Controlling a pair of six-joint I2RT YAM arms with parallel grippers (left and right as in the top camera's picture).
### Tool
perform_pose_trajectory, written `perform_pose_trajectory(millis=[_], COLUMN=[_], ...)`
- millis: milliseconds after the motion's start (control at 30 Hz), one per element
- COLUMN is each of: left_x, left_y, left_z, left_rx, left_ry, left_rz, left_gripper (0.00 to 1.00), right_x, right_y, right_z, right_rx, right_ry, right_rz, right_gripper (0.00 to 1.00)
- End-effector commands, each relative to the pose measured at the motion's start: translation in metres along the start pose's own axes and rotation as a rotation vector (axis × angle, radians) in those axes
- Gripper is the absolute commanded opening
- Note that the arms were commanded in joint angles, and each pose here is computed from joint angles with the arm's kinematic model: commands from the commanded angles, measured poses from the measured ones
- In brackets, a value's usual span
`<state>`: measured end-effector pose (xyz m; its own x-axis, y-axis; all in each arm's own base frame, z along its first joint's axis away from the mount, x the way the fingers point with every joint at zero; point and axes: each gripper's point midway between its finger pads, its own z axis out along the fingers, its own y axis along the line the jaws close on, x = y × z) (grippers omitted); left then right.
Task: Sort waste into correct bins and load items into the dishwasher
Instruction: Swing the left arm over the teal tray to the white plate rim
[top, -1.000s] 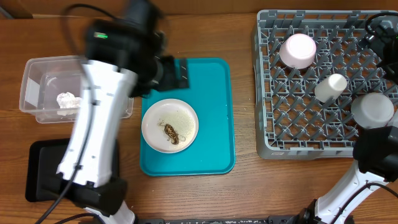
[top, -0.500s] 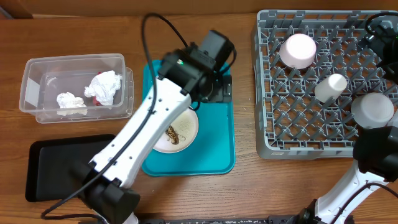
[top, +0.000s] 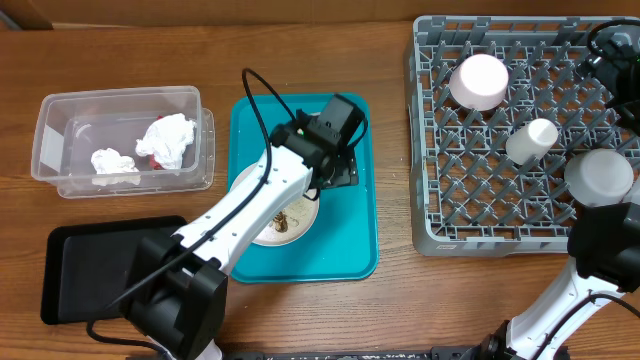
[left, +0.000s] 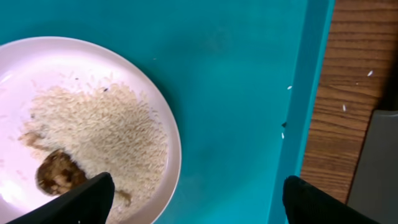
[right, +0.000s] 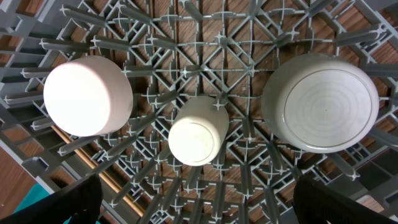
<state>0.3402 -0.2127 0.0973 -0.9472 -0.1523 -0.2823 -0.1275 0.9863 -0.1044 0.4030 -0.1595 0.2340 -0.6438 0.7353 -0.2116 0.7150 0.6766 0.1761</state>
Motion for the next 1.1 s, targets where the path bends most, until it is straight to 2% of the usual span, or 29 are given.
perform_pose_trajectory(millis=[0, 233, 533, 800, 1067], left_x=[0.011, 0.011, 0.013, 0.012, 0.023], left_y=[0.005, 0.011, 0.012, 0.024, 0.009], left_z=[0.014, 0.021, 0.049, 0.065, 0.082], left_rx=[-0.013, -0.038, -0.078, -0.161, -0.165], left_ry=[0.008, -0.011, 0.01, -0.006, -0.01], left_rz=[-0.015, -0.009, 0.087, 0.1, 0.155], left_gripper=[0.87, 0.81, 0.81, 0.8, 0.78], right_x=[-0.003, -0.003, -0.003, -0.003, -0.003], right_y=[0.002, 0.002, 0.002, 0.002, 0.002], right_z=[-0.014, -0.014, -0.014, -0.014, -0.014], right_rx=[-0.021, -0.021, -0.021, -0.021, -0.021], right_ry=[-0.035, -0.035, -0.035, -0.035, -0.035], right_rz=[0.004, 0.004, 0.004, 0.004, 0.004], right_gripper=[1.0, 1.0, 1.0, 1.0, 1.0])
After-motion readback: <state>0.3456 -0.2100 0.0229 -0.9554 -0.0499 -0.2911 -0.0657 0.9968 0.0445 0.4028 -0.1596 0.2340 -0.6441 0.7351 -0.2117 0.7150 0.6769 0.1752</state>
